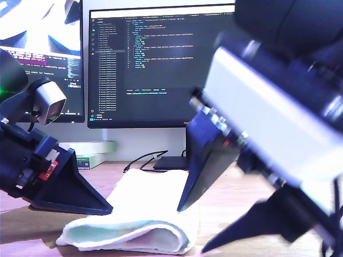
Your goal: Fold the tea towel to a neat square and place it to the right
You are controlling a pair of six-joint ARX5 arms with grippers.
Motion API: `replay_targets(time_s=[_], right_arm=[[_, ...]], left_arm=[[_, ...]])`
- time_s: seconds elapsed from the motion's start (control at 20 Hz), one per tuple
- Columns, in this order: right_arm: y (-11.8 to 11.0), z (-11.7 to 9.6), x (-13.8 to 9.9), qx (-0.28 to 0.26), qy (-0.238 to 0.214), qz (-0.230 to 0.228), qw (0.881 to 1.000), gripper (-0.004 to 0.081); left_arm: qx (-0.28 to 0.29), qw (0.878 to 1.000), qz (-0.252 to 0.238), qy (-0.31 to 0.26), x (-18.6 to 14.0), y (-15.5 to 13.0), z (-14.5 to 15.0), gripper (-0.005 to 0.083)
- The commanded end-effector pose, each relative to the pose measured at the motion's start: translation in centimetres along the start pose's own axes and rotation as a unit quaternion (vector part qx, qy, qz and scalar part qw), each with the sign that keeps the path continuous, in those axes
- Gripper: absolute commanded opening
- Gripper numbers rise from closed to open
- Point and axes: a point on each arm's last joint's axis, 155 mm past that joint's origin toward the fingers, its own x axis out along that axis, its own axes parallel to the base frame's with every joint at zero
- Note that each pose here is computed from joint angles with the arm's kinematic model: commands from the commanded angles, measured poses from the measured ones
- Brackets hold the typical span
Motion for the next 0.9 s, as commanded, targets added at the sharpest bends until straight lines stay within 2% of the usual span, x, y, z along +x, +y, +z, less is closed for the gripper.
replay_targets(time_s=[0.0, 0.35, 0.5, 0.7, 0.85], right_arm=[[2.8, -0.4, 0.9, 0.000, 0.005, 0.042, 0.999, 0.0359], [2.0, -0.9, 2.7, -0.018, 0.000, 0.021, 1.000, 0.0357], [1.9, -2.0, 3.3, -0.022, 0.013, 0.021, 0.999, 0.0350], [-0.3, -4.0, 3.3, -0.014, 0.049, -0.009, 0.999, 0.0314], [-0.5, -3.5, 3.4, -0.010, 0.042, -0.010, 0.999, 0.0307]], left_arm=[[-0.005, 1.000, -0.002, 0.010, 0.2, -0.1, -0.9, -0.0024], [-0.006, 1.000, -0.003, 0.010, 0.2, -0.1, -0.9, -0.0024], [-0.006, 1.000, -0.004, 0.010, 0.2, -0.1, -0.9, -0.0024], [-0.006, 1.000, -0.004, 0.010, 0.2, -0.1, -0.9, -0.0024], [-0.006, 1.000, -0.004, 0.010, 0.2, -0.1, -0.9, -0.0024]])
